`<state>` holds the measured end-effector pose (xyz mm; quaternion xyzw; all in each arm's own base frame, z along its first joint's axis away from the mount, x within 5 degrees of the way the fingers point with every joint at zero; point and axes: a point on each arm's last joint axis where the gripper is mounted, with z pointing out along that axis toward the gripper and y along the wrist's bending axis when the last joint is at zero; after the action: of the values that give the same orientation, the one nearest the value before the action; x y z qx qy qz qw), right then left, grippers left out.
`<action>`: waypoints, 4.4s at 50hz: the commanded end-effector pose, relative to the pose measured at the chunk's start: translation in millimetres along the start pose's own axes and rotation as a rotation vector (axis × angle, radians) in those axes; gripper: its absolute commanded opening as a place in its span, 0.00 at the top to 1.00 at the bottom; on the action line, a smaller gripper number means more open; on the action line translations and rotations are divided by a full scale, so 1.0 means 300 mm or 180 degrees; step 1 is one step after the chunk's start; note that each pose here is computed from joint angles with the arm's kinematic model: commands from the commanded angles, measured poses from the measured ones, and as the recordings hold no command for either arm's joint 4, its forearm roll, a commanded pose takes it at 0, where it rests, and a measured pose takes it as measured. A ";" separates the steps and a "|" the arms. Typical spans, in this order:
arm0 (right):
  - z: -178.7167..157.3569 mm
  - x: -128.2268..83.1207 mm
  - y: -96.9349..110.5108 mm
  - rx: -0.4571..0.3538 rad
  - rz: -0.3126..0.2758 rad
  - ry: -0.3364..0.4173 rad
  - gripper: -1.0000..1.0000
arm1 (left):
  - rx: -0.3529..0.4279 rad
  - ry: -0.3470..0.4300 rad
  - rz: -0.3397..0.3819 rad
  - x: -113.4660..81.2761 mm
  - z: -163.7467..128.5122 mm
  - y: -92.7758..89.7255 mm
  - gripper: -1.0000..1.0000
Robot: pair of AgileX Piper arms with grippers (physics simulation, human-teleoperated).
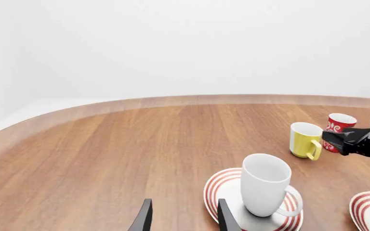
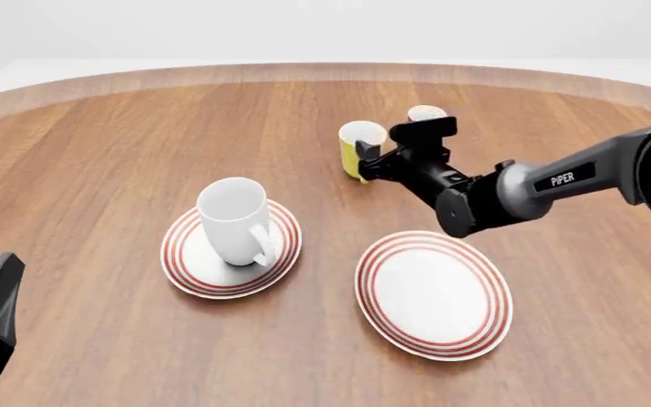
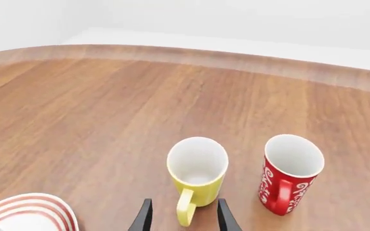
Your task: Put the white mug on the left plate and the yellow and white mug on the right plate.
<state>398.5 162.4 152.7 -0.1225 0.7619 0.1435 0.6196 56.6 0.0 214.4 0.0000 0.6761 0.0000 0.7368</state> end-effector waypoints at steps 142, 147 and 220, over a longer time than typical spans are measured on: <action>-0.127 -0.007 0.071 -0.0168 -0.0302 -0.0033 1.00 | 0.0000 0.0000 0.0000 0.000 0.000 0.000 0.00; -0.188 -0.033 0.070 -0.0171 -0.0327 -0.0088 1.00 | 0.0000 0.0000 0.0000 0.000 0.000 0.000 0.00; -0.951 -0.060 0.026 -0.0138 -0.0353 -0.0320 1.00 | 0.0000 0.0000 0.0000 0.000 0.000 0.000 0.00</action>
<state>162.3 76.0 225.8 -0.1785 0.7217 0.1296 0.6561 56.6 0.0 214.4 0.0000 0.6761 0.0000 0.7368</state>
